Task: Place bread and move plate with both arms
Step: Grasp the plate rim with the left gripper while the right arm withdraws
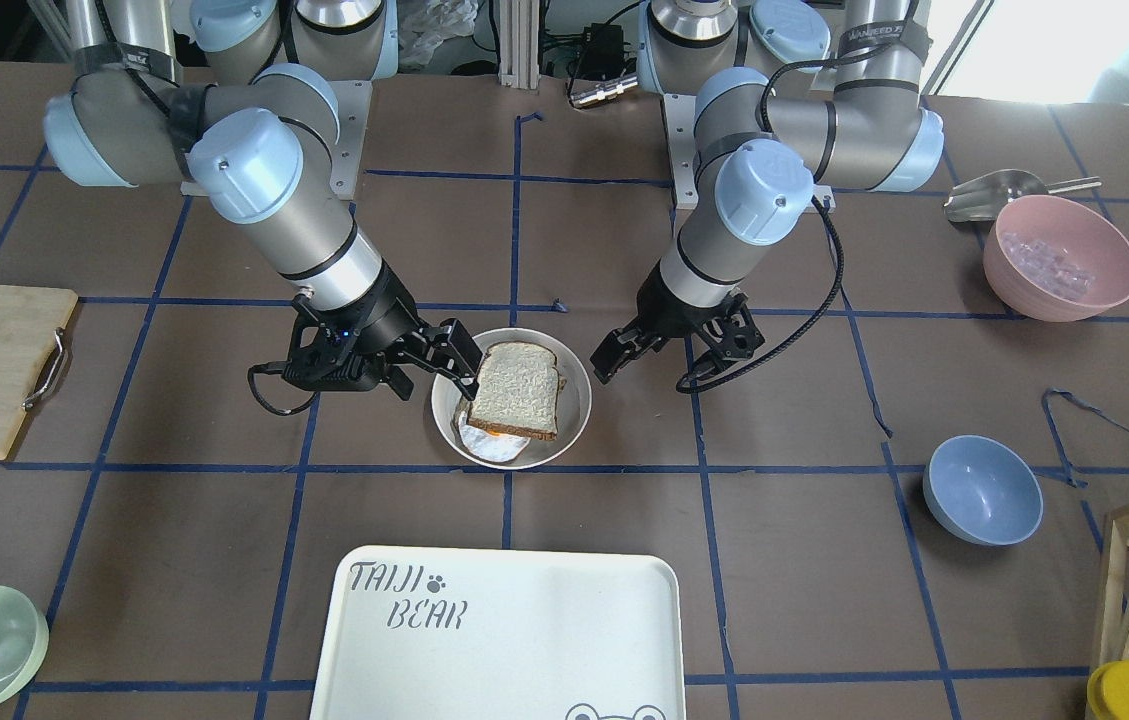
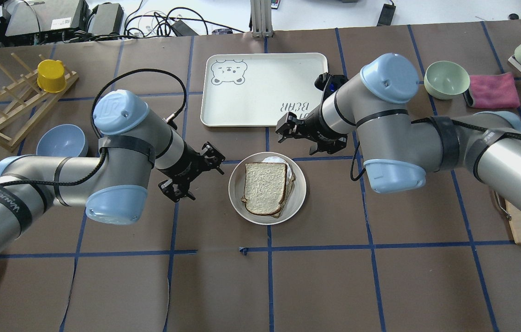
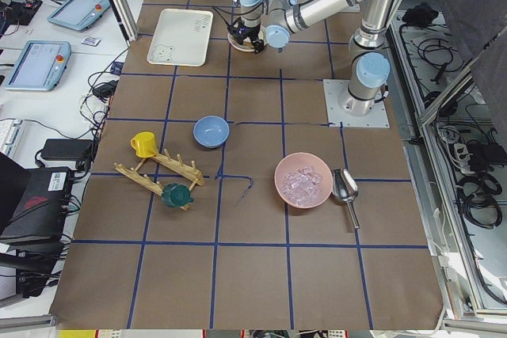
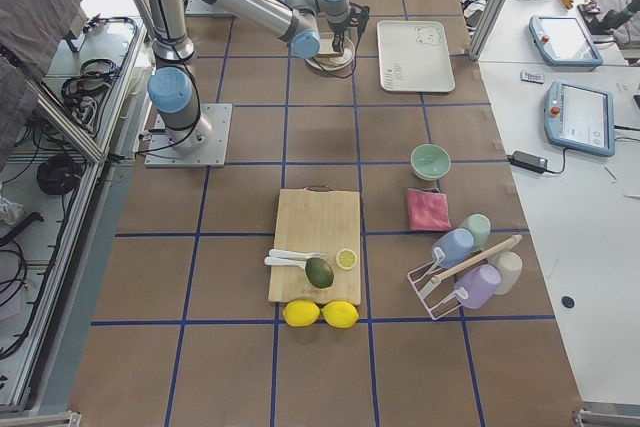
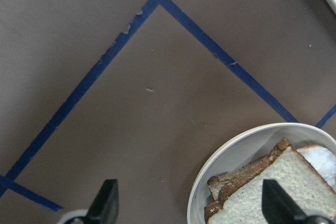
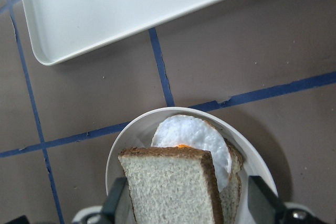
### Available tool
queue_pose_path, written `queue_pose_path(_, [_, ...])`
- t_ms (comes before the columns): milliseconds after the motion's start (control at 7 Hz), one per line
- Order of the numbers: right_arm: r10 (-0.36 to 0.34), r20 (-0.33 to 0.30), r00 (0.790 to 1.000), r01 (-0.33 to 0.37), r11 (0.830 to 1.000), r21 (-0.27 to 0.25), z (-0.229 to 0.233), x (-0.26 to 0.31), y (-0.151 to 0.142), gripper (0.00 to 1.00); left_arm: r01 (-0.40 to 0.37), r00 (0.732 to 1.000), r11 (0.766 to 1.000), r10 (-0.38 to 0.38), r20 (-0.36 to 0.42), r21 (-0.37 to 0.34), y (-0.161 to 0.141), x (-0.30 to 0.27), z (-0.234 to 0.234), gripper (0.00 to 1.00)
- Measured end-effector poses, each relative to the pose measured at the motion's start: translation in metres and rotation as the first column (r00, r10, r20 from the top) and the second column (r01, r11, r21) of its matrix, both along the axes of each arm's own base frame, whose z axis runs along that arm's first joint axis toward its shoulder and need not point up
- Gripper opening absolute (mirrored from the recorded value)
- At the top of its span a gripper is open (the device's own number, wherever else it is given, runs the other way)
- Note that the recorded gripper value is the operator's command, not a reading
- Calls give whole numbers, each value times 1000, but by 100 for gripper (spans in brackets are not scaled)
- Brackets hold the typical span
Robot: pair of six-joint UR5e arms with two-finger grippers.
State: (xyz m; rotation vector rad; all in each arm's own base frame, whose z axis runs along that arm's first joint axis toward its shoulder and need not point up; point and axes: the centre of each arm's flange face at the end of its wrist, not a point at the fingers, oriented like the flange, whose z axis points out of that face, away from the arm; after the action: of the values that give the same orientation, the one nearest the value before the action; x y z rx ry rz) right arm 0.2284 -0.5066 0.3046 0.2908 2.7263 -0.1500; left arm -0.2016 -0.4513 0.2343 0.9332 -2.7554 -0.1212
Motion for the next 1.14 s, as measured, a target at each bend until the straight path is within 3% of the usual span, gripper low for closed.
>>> queue_pose_path(286, [127,-127,984,-123,992,36,55,-30,-35,95,29,1000,1000,-29,-5,-2,0,-15,-33,80])
queue_pose_path(429, [209,-207,956,-205,978,41,91,-42,-46,97,43,999,999,-43,-5,1,0,-22,-44,75])
queue_pose_path(571, [276,-273,922,-271,961,58,127,-51,-46,100,53,999,999,-53,-6,6,1,-27,-51,64])
queue_pose_path(857, [327,-362,873,-312,945,100,192,-62,-18,100,62,998,998,-62,-11,10,0,-31,-57,46])
queue_pose_path(1000, [334,-380,863,-314,942,117,212,-66,2,100,70,997,998,-70,-12,6,0,-32,-57,32])
queue_pose_path(1143, [338,-387,858,-312,941,130,221,-69,14,100,83,997,997,-83,-12,1,0,-32,-57,0])
